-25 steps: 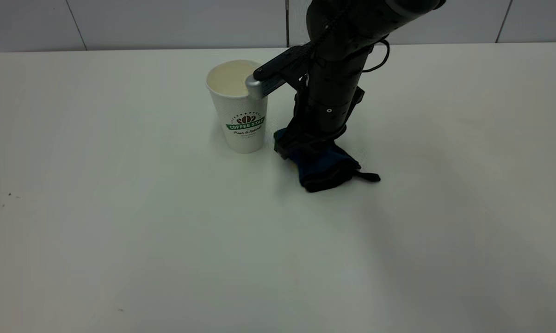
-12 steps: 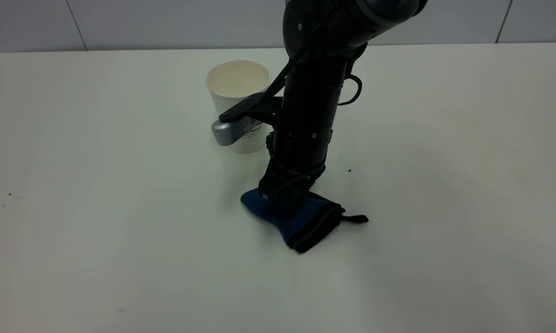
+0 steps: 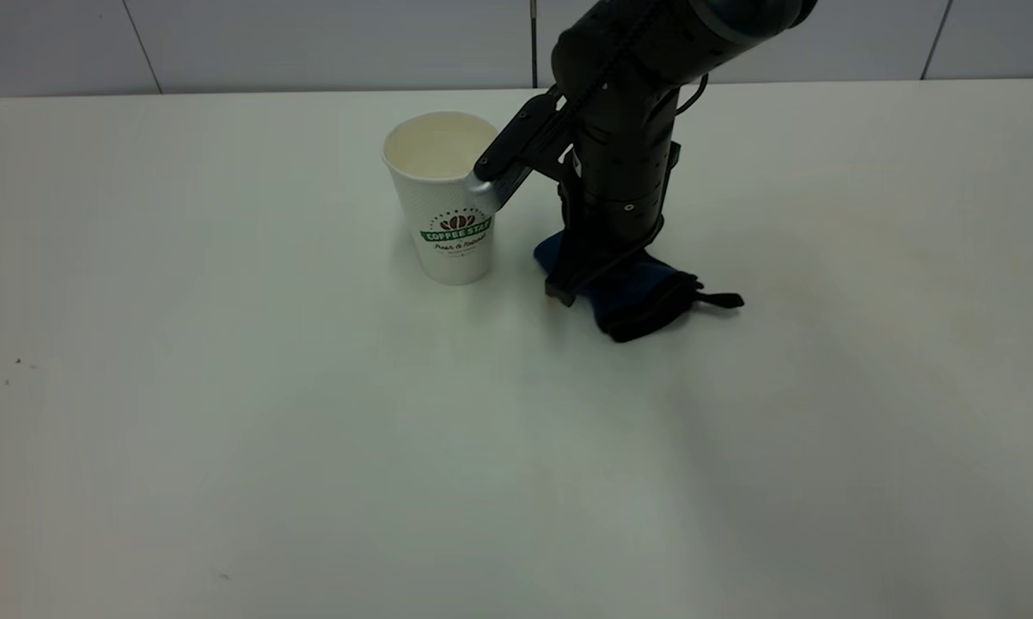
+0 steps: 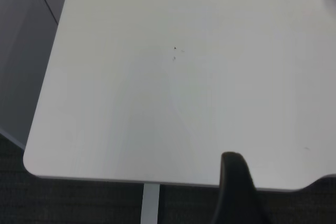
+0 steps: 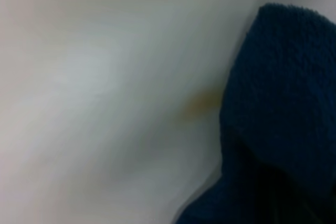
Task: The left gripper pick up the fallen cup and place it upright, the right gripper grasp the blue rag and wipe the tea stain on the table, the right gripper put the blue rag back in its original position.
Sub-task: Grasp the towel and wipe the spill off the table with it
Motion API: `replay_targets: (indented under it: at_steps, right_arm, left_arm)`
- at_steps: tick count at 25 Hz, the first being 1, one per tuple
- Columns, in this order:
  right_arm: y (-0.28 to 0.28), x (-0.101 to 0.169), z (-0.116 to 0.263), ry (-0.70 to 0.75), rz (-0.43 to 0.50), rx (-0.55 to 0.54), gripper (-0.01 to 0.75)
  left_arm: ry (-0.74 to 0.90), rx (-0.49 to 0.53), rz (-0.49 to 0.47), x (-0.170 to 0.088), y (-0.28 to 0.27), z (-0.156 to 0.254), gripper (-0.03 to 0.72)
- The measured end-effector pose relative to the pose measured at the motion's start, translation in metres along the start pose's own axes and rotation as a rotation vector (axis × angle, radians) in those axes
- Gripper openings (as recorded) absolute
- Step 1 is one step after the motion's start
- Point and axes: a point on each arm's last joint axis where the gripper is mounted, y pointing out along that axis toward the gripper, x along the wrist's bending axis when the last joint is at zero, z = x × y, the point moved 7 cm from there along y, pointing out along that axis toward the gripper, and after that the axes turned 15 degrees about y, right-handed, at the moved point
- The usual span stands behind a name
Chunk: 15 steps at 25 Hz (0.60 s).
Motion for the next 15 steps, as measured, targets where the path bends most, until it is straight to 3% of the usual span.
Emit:
replay_targets:
  at_steps: [3, 7, 15]
  right_arm:
    - [0.004, -0.016, -0.002, 0.024, 0.093, -0.031, 0.086]
    - [0.006, -0.018, -0.002, 0.056, 0.111, -0.037, 0.086]
    - [-0.001, 0.041, 0.013, -0.113, -0.117, 0.078, 0.086]
  left_arm:
    - [0.0, 0.0, 0.0, 0.0, 0.0, 0.0, 0.493]
    - [0.0, 0.0, 0.0, 0.0, 0.0, 0.0, 0.493]
    - [0.0, 0.0, 0.0, 0.0, 0.0, 0.0, 0.493]
